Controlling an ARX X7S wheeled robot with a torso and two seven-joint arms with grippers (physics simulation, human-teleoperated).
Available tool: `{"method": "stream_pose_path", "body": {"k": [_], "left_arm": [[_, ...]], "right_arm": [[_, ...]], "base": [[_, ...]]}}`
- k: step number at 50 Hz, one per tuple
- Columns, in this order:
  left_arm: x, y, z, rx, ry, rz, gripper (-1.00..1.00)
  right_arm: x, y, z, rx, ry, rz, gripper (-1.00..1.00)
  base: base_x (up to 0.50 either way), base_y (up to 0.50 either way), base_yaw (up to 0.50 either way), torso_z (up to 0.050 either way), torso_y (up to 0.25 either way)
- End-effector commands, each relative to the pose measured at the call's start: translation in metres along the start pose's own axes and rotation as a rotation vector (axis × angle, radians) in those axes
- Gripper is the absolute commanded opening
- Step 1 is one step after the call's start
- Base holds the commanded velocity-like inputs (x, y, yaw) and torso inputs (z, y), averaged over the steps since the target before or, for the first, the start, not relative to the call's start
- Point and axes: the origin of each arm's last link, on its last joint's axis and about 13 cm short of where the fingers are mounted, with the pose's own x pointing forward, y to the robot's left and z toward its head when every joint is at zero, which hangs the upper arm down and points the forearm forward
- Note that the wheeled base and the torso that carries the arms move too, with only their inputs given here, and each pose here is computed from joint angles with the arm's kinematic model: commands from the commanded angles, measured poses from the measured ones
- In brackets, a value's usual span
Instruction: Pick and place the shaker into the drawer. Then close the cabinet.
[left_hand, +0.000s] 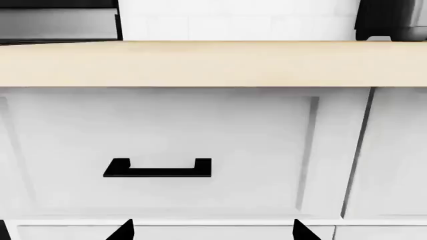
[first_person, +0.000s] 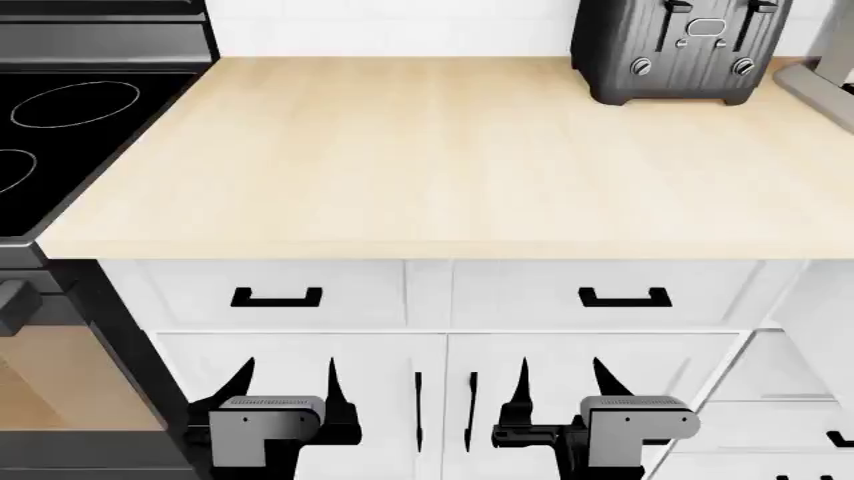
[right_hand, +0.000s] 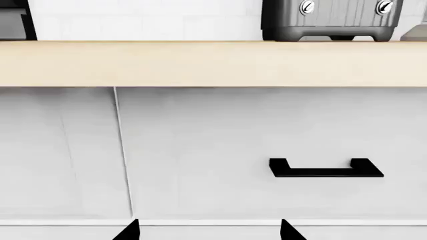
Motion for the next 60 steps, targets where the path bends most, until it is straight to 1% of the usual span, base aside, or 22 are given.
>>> {"method": "stream_pose_path", "body": {"k": [1, 8, 22, 24, 28, 40, 48, 49, 50, 51, 52, 53, 54, 55, 56, 57, 58, 59, 60], "left_arm": [[0.002, -0.002, -0.001, 0.0, 0.009, -0.009, 1.0], [0.004, -0.009, -0.004, -0.003, 0.023, -0.043, 1.0], [0.004, -0.009, -0.004, 0.001, 0.024, -0.044, 1.0], [0.003, -0.009, -0.011, 0.003, 0.024, -0.044, 1.0], [0.004, -0.009, -0.005, 0.007, 0.025, -0.043, 1.0], [0.004, -0.009, -0.005, 0.018, 0.025, -0.043, 1.0], [0.005, -0.007, -0.004, 0.002, 0.034, -0.035, 1.0], [0.006, -0.007, 0.0, -0.015, 0.042, -0.044, 1.0], [0.011, -0.006, 0.01, -0.042, 0.046, -0.037, 1.0], [0.02, -0.007, 0.029, -0.066, 0.031, -0.034, 1.0], [0.031, -0.008, 0.055, -0.102, -0.004, -0.041, 1.0], [0.049, -0.009, 0.094, -0.13, -0.075, -0.052, 1.0], [0.067, -0.011, 0.135, -0.177, -0.131, -0.054, 1.0], [0.084, -0.013, 0.172, -0.217, -0.193, -0.044, 1.0], [0.102, -0.014, 0.206, -0.249, -0.245, -0.034, 1.0], [0.119, -0.016, 0.24, -0.292, -0.29, -0.037, 1.0], [0.135, -0.017, 0.274, -0.327, -0.334, -0.039, 1.0], [0.15, -0.019, 0.308, -0.347, -0.376, -0.037, 1.0], [0.16, -0.02, 0.347, -0.368, -0.465, -0.035, 1.0]], "right_arm": [[-0.002, -0.001, 0.0, -0.005, -0.001, -0.014, 1.0], [-0.013, -0.006, 0.0, -0.026, 0.005, -0.04, 1.0], [-0.015, -0.006, 0.002, -0.017, 0.005, -0.044, 1.0], [-0.014, -0.006, 0.002, -0.015, 0.004, -0.043, 1.0], [-0.014, -0.007, 0.002, -0.008, 0.001, -0.042, 1.0], [-0.015, -0.007, 0.002, -0.004, -0.003, -0.042, 1.0], [-0.016, -0.007, 0.003, -0.017, 0.013, -0.053, 1.0], [-0.016, -0.008, 0.005, -0.013, 0.015, -0.062, 1.0], [-0.015, -0.009, 0.01, -0.025, 0.011, -0.072, 1.0], [-0.012, -0.012, 0.026, -0.03, -0.02, -0.079, 1.0], [-0.006, -0.015, 0.047, -0.047, -0.07, -0.082, 1.0], [0.005, -0.021, 0.085, -0.091, -0.149, -0.074, 1.0], [0.018, -0.028, 0.132, -0.128, -0.266, -0.061, 1.0], [0.027, -0.034, 0.171, -0.147, -0.34, -0.034, 1.0], [0.037, -0.039, 0.2, -0.174, -0.347, -0.005, 1.0], [0.051, -0.044, 0.222, -0.198, -0.292, 0.022, 1.0], [0.069, -0.048, 0.238, -0.241, -0.169, 0.05, 1.0], [0.09, -0.05, 0.259, -0.273, -0.1, 0.073, 1.0], [0.109, -0.048, 0.288, -0.298, -0.131, 0.099, 1.0]], "base": [[-0.04, 0.24, 0.0, 0.0, 0.0], [-0.07, 0.5, 0.0, 0.0, 0.0], [-0.04, 0.5, 0.0, 0.0, 0.0], [-0.04, 0.5, 0.0, 0.0, 0.0], [-0.04, 0.5, 0.0, 0.0, 0.0], [-0.04, 0.5, 0.0, 0.0, 0.0], [-0.04, 0.5, 0.0, 0.0, 0.0], [-0.04, 0.5, 0.0, 0.0, 0.0], [0.0, 0.5, 0.0, 0.0, 0.0], [0.0, 0.0, 0.0, 0.0, 0.0], [0.0, 0.0, 0.0, 0.0, 0.0], [0.0, 0.0, 0.0, 0.0, 0.0], [0.0, 0.0, 0.0, 0.0, 0.0], [0.0, 0.0, 0.0, 0.0, 0.0], [0.0, 0.0, 0.0, 0.0, 0.0], [0.0, 0.0, 0.0, 0.0, 0.0], [0.0, 0.0, 0.0, 0.0, 0.0], [0.0, 0.0, 0.0, 0.0, 0.0], [0.0, 0.0, 0.0, 0.0, 0.0]]}}
